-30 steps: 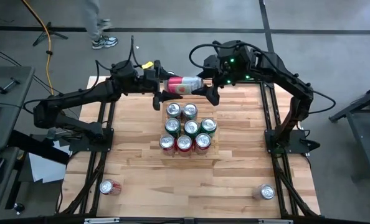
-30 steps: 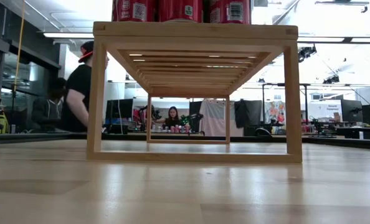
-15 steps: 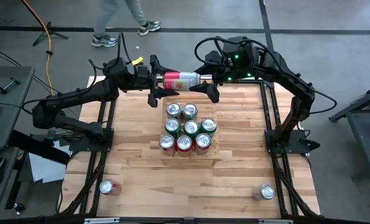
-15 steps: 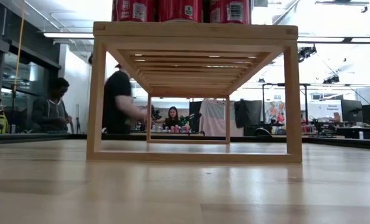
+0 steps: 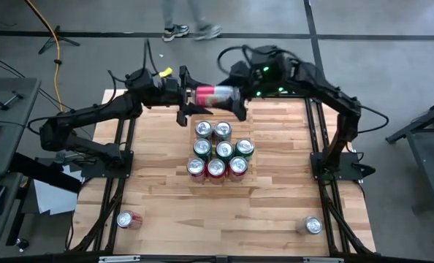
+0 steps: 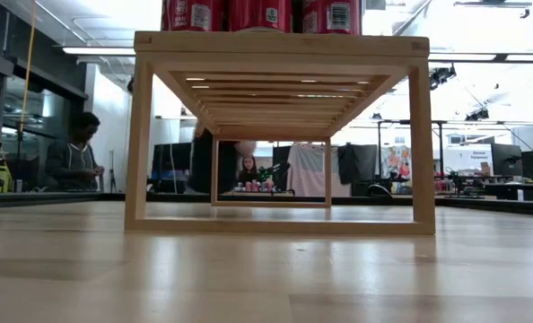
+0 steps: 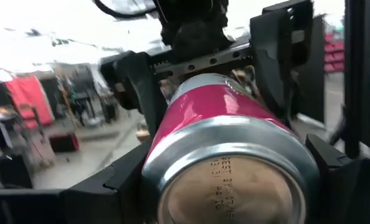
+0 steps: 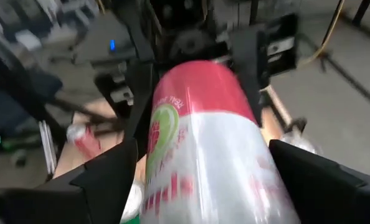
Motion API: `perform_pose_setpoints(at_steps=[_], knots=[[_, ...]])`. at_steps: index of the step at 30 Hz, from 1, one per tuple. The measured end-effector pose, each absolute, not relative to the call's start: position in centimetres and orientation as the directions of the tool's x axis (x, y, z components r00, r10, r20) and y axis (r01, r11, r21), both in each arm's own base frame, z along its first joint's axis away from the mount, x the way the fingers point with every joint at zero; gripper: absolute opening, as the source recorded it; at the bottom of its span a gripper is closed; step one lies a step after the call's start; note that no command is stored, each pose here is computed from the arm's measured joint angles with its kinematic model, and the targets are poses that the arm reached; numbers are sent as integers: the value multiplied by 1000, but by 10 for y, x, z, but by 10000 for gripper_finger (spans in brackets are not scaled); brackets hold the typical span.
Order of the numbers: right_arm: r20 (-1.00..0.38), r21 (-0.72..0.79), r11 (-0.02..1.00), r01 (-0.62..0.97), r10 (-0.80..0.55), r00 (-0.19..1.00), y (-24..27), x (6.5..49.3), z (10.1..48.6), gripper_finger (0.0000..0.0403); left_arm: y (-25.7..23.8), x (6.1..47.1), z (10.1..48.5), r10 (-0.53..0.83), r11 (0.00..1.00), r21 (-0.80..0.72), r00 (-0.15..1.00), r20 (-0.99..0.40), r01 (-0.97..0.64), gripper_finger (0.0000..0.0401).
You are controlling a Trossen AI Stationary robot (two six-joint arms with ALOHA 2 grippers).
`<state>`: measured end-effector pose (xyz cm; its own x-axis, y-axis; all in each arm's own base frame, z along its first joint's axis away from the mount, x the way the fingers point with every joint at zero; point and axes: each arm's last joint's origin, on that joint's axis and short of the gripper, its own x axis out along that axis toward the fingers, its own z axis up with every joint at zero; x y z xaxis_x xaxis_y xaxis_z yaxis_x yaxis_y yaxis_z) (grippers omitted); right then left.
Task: Place canned beverage on shelf
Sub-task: Put the white-pink soda can on the shelf aligned with the other white-pink soda can
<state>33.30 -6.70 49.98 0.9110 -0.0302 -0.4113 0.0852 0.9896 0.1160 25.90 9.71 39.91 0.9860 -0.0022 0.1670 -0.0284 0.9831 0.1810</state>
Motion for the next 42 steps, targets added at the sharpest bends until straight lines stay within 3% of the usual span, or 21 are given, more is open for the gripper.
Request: perform_pose_setpoints(at_steps=[12, 19, 23, 29, 32, 36, 42], knots=[[-393, 129, 979, 155, -93, 915, -81, 304, 515, 349, 117, 239, 401, 118, 974, 180, 986, 120, -138, 230], [-526, 66, 967, 247, -176, 832, -82, 271, 513, 350, 130, 208, 406, 231, 965, 95, 964, 134, -245, 230], [-581, 46, 959, 279, -202, 789, -84, 264, 509, 350, 132, 203, 394, 210, 976, -1, 951, 228, -216, 230], [-576, 32, 974, 225, -166, 801, -89, 282, 488, 350, 124, 206, 373, 110, 983, -185, 851, 513, -16, 230], [-498, 44, 985, 168, -124, 858, -94, 301, 471, 350, 119, 213, 365, 106, 952, -289, 778, 619, 101, 230], [-241, 66, 996, 62, -44, 969, -101, 329, 460, 350, 108, 224, 365, 163, 886, -401, 652, 741, 234, 230], [87, 66, 998, 0, -6, 996, -104, 346, 461, 350, 95, 241, 355, 334, 753, -573, 563, 756, 323, 230]])
